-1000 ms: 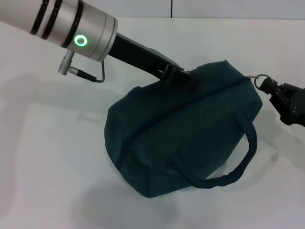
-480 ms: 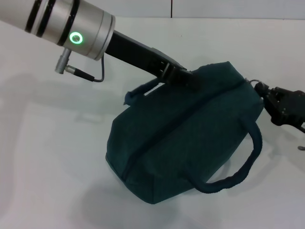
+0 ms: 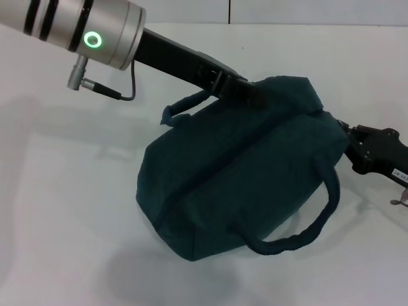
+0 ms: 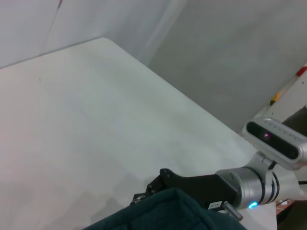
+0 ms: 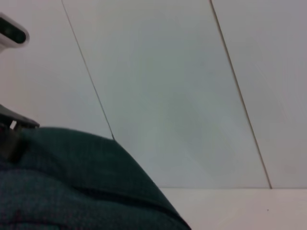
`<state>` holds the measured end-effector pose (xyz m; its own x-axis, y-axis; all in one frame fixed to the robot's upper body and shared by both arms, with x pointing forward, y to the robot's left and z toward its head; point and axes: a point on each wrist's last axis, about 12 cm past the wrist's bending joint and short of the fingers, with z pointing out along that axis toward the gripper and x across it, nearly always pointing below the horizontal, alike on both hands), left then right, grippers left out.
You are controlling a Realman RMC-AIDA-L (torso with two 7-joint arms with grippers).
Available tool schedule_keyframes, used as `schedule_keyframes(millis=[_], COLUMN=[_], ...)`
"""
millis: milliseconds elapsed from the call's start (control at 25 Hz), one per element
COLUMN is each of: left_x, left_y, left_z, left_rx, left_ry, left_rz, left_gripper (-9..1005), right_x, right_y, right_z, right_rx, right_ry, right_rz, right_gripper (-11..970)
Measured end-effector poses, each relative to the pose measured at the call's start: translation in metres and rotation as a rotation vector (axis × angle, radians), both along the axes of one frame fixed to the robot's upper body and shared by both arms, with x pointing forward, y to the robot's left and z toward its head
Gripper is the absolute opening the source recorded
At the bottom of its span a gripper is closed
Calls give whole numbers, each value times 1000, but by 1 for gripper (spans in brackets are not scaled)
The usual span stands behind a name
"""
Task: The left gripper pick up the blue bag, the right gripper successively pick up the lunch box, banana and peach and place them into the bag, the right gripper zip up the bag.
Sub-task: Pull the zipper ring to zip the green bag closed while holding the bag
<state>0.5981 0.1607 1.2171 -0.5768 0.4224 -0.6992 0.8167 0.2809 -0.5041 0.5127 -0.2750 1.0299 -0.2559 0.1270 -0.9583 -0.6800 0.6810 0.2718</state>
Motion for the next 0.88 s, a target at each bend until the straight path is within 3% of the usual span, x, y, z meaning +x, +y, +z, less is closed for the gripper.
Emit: schedule_keyframes(millis=[520,880], left_x=[0,1], left_y=[2,18], left_z=[-3,-5], left_rx=[-20,-118], left_ry=[-1,-42], left_rz=[-2,61], left_gripper=[72,94], right_x=[-2,-15], right_y=[5,-2], right_z=[-4,-7], right_rx=[-23,2], right_ry=[24,36], right_rz=[36,35], right_gripper=[91,94])
